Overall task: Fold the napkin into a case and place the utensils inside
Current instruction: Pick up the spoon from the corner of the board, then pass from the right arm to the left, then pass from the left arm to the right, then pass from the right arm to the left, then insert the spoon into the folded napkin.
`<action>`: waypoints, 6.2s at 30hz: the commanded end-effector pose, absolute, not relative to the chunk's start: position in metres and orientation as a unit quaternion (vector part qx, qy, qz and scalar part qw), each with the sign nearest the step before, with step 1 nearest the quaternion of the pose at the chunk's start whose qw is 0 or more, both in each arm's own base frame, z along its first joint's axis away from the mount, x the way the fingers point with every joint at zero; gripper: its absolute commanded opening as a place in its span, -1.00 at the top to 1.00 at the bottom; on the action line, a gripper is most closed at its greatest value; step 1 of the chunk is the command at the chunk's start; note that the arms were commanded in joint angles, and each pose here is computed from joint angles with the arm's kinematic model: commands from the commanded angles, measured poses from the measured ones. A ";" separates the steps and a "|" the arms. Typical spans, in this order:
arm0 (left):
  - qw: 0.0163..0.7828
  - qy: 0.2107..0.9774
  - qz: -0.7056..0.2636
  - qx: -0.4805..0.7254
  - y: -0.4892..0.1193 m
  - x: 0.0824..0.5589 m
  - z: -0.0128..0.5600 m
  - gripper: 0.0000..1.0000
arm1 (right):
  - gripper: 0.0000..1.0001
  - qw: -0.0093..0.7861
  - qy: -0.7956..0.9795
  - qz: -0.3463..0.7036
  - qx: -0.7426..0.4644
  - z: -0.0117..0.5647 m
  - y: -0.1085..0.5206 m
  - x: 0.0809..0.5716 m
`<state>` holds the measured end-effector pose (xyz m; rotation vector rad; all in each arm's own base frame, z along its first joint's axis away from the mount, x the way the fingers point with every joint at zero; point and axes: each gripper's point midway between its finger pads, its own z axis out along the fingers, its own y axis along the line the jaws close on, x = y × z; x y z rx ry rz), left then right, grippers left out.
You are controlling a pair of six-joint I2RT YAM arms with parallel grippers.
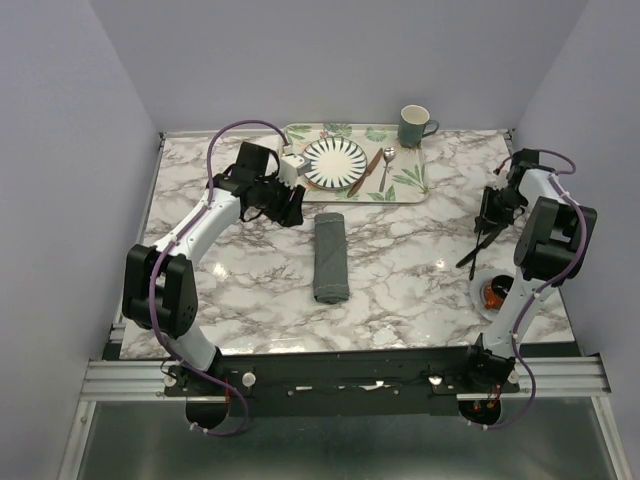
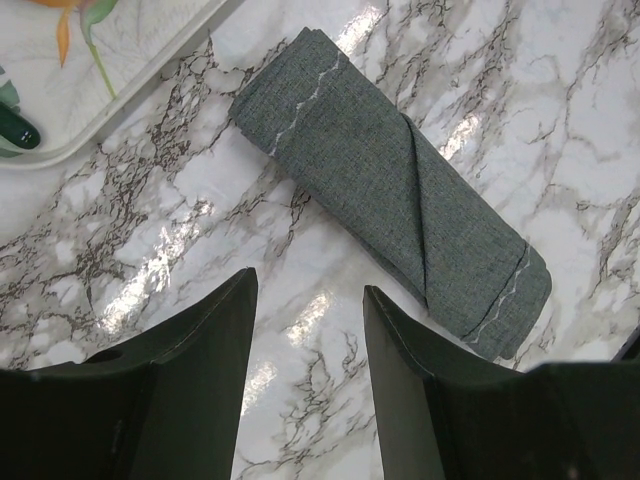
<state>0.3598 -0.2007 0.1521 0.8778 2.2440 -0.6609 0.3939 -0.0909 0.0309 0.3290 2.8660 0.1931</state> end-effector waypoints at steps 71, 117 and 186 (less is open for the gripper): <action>0.333 0.592 -0.680 0.276 -0.363 0.315 0.402 0.64 | 0.99 0.376 0.615 0.647 -0.249 0.416 0.253 0.333; 0.458 0.766 -0.451 0.018 -0.324 0.384 0.352 1.00 | 0.98 0.433 0.789 0.283 -0.331 0.267 0.262 0.363; 0.252 0.958 -0.135 -0.017 -0.290 0.449 0.105 1.00 | -1.00 0.364 0.887 0.211 -0.192 0.207 0.121 0.336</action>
